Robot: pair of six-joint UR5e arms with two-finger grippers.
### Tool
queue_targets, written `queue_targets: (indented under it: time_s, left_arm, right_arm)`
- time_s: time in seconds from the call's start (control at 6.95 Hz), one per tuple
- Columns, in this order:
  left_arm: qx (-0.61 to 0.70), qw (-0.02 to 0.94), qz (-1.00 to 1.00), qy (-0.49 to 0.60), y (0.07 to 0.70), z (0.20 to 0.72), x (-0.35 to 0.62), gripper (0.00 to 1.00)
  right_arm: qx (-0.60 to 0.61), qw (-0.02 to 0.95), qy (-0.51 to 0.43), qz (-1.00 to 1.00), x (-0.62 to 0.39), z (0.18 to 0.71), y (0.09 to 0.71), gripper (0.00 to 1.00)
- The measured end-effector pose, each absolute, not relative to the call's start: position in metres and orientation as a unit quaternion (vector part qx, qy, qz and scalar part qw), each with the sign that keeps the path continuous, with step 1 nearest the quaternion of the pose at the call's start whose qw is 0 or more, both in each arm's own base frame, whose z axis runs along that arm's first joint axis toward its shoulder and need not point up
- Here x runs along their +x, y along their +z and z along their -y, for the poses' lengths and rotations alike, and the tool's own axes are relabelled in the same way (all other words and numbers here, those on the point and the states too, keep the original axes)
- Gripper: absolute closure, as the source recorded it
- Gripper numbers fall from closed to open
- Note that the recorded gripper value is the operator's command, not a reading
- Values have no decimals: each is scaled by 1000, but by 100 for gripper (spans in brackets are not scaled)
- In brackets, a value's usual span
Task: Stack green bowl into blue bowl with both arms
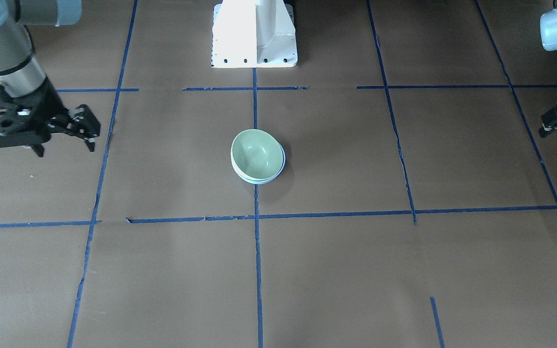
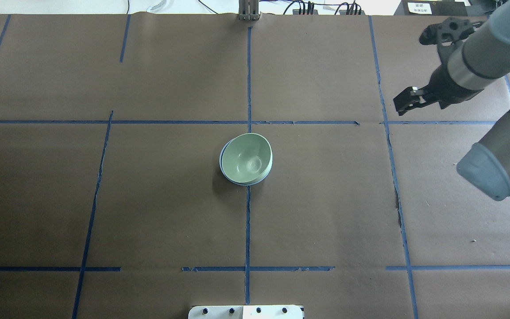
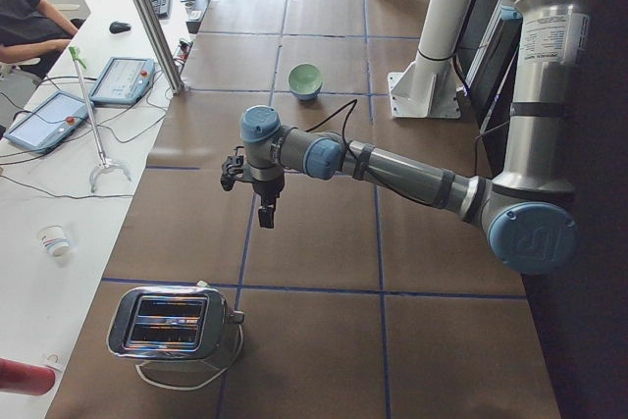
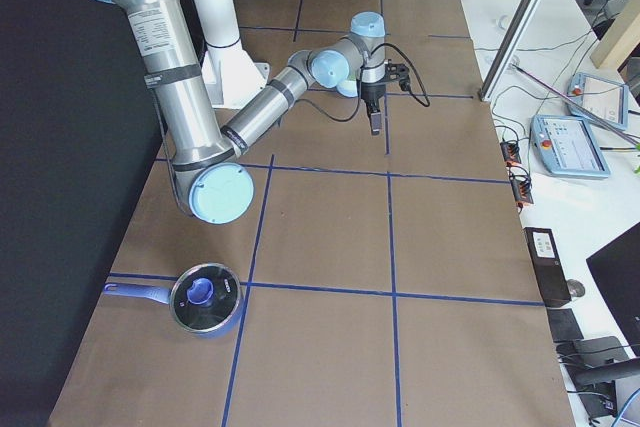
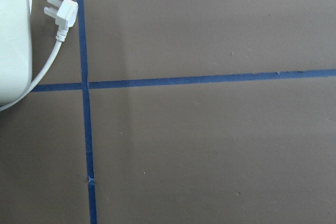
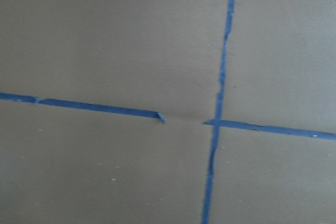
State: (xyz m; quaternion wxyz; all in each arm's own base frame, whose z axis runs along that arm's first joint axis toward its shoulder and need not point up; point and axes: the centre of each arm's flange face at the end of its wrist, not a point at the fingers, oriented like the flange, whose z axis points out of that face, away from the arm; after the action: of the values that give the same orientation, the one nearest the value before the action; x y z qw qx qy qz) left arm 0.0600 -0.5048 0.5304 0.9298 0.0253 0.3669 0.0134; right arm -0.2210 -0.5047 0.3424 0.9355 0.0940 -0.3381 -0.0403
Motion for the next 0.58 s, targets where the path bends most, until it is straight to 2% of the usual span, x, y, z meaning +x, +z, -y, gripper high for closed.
queue_targets:
  time_s: [0.58]
  left_arm:
    - [8, 932, -362, -10, 567, 492, 32, 0]
  right_arm:
    - [36, 922, -53, 381, -28, 511, 502, 0]
